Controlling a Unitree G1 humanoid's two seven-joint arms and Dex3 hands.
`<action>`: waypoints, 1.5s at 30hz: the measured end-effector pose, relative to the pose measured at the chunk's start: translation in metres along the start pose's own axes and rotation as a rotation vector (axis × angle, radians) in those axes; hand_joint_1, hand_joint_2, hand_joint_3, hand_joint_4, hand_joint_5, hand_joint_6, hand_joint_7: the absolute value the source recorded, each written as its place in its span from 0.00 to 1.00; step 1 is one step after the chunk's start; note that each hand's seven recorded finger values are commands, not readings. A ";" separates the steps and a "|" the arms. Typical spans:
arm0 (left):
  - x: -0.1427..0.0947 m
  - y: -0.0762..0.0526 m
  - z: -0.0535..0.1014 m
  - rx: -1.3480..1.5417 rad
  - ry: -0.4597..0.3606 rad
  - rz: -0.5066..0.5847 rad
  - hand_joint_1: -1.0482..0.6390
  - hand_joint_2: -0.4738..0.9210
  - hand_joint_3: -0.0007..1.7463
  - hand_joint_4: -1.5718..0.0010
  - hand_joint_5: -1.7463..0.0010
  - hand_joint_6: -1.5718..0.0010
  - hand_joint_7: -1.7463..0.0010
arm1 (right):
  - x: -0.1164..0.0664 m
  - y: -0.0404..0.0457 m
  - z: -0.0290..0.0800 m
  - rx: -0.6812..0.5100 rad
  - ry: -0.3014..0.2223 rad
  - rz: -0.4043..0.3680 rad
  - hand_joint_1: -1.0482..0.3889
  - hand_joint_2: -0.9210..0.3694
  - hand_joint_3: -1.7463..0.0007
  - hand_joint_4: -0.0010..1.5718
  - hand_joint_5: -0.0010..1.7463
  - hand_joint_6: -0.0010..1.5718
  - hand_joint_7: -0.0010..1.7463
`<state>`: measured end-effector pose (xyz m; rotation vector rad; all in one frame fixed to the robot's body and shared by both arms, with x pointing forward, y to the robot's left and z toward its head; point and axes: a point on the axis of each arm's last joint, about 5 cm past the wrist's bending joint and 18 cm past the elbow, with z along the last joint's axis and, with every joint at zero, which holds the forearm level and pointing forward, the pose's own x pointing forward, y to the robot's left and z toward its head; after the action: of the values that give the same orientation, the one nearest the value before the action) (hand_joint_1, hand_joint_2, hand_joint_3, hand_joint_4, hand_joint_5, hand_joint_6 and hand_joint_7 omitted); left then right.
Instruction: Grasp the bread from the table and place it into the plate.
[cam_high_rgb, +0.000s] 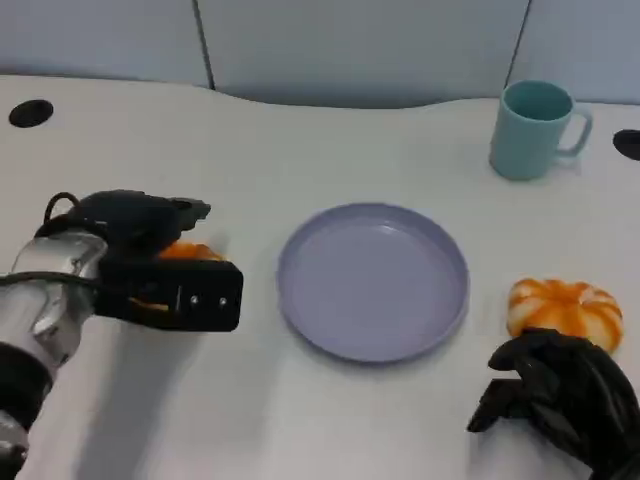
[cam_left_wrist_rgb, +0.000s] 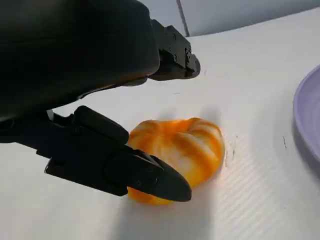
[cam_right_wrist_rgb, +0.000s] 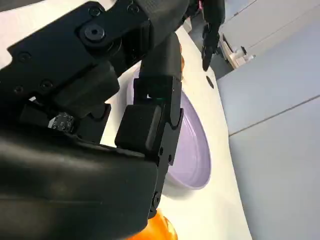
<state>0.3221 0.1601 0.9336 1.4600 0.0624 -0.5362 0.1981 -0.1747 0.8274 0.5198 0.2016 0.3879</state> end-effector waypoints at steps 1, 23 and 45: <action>0.003 0.000 0.001 0.003 0.009 -0.011 0.24 0.94 0.00 0.92 0.95 0.88 1.00 | 0.000 -0.0002 0.000 0.001 0.000 0.004 0.07 0.17 1.00 0.90 0.38 0.89 0.28; 0.022 -0.022 0.009 -0.066 0.175 -0.137 0.26 0.93 0.00 0.95 0.99 0.87 1.00 | -0.013 -0.0021 -0.002 0.010 -0.016 0.003 0.06 0.17 1.00 0.92 0.36 0.91 0.25; 0.017 -0.043 0.005 -0.133 0.190 0.035 0.45 1.00 0.02 0.64 0.94 0.55 0.97 | -0.022 -0.0047 0.000 0.012 -0.019 0.001 0.05 0.17 1.00 0.94 0.34 0.92 0.23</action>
<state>0.3194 0.1490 0.8879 1.3755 0.2183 -0.3565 0.1793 -0.1873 0.8266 0.5350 0.1858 0.3833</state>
